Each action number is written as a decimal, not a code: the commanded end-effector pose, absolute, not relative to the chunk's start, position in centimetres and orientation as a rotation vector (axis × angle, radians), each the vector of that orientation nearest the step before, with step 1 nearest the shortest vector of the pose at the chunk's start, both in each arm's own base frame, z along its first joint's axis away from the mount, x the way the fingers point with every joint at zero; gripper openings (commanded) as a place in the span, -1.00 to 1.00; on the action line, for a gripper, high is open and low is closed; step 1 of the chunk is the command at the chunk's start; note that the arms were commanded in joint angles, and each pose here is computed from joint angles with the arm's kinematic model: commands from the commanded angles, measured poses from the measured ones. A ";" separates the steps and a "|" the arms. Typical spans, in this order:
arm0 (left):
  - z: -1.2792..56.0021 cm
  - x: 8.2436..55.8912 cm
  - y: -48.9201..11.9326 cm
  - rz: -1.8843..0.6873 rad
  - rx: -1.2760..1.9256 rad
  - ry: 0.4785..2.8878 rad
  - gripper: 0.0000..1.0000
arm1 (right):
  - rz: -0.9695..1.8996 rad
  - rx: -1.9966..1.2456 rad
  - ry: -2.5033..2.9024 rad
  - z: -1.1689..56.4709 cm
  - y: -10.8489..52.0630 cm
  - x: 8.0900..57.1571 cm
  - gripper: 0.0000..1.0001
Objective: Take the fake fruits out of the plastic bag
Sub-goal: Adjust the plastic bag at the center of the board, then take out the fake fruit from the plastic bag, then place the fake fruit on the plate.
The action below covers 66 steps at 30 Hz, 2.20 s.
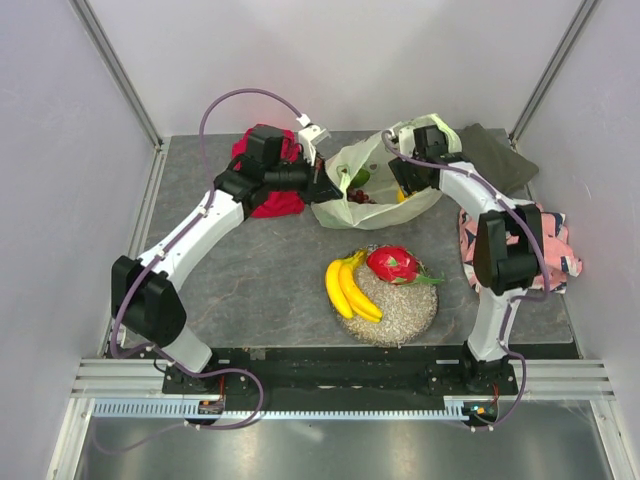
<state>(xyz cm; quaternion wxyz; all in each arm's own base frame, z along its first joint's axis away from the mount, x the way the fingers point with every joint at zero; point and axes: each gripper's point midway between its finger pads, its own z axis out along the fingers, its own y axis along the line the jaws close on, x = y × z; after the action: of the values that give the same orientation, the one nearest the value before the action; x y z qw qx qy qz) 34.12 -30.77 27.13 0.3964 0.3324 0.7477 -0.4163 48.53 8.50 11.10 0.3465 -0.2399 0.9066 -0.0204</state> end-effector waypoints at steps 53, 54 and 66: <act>28.8 35.9 -32.5 -0.974 0.871 1.824 -0.97 | 0.752 -1.314 2.170 19.0 14.3 21.7 -0.49; 28.8 35.8 -32.5 -0.970 0.874 1.824 -0.97 | 0.744 -1.352 2.232 17.0 13.3 20.0 -0.49; 28.2 35.4 -31.8 -0.939 0.893 1.832 -0.97 | 0.697 -1.550 2.157 13.6 19.6 19.6 -0.41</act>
<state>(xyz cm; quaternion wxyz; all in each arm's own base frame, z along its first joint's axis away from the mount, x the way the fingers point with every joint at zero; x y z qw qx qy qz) 35.57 -32.29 26.01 0.3952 0.3398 0.7584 -0.3915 17.95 16.41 13.67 0.1767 -0.5308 0.7880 0.2571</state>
